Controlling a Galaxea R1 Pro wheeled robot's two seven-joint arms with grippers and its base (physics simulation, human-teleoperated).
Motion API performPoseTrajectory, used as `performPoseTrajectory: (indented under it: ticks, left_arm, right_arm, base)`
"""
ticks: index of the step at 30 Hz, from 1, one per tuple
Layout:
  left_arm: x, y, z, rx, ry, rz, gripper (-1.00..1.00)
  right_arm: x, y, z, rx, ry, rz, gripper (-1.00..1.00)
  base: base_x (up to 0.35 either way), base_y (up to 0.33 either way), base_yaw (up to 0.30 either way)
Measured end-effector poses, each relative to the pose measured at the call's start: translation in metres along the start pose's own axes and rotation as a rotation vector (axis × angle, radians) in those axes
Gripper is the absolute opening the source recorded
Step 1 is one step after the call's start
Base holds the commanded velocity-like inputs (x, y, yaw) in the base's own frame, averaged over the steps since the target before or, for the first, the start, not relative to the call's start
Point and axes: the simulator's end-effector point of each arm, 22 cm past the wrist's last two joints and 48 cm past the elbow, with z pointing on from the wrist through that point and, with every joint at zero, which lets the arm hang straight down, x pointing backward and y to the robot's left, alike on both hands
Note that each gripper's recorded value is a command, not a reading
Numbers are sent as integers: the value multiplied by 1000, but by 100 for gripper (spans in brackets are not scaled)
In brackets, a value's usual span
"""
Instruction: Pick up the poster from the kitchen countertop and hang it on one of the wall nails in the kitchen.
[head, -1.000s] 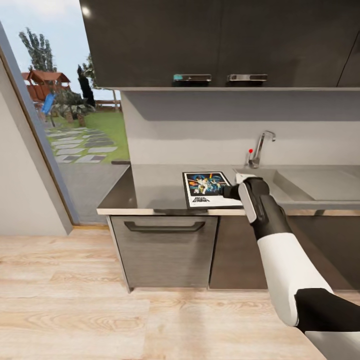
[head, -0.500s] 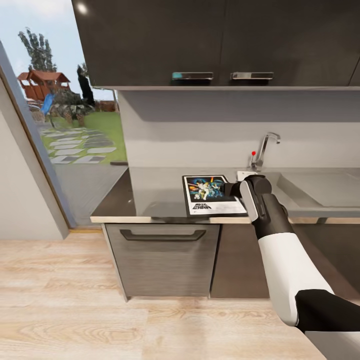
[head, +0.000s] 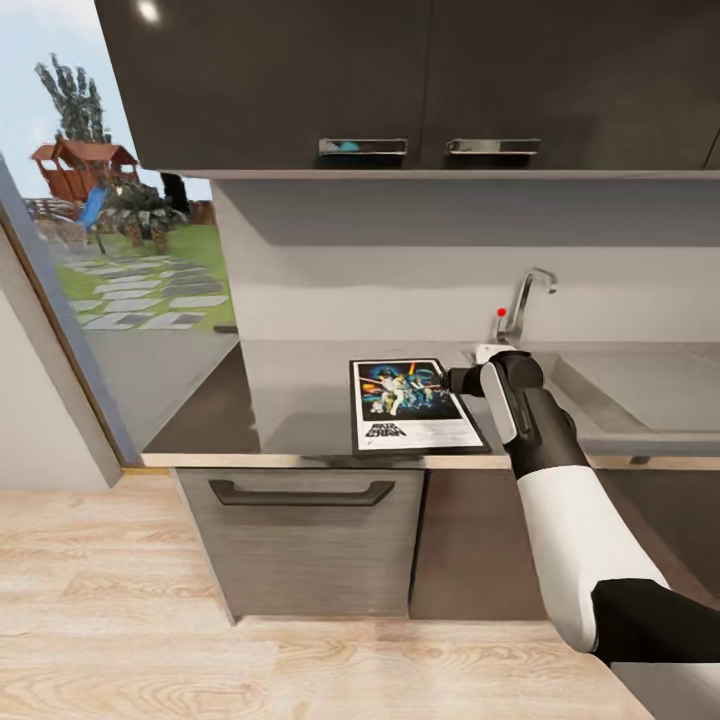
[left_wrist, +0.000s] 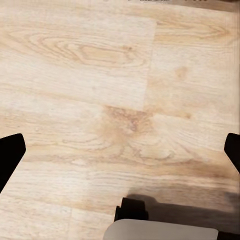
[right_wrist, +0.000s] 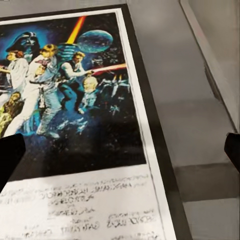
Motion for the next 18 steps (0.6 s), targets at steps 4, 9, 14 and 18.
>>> performPoseTrajectory:
  ticks: [4, 9, 14, 18]
  left_arm:
    - [-2, -3, 0, 0, -4, -5, 100]
    - [-2, -3, 0, 0, -4, -5, 100]
    - [-2, -3, 0, 0, -4, -5, 100]
    - [-2, -3, 0, 0, -4, -5, 100]
  right_arm:
    - [19, -9, 9, 15, 31, 0, 100]
    - [32, -10, 12, 16, 50, -1, 100]
    - [32, -10, 12, 16, 50, -1, 100]
    - [32, -10, 12, 16, 50, -1, 100]
  base:
    - [0, 0, 0]
    - [0, 0, 0]
    - [0, 0, 0]
    - [0, 0, 0]
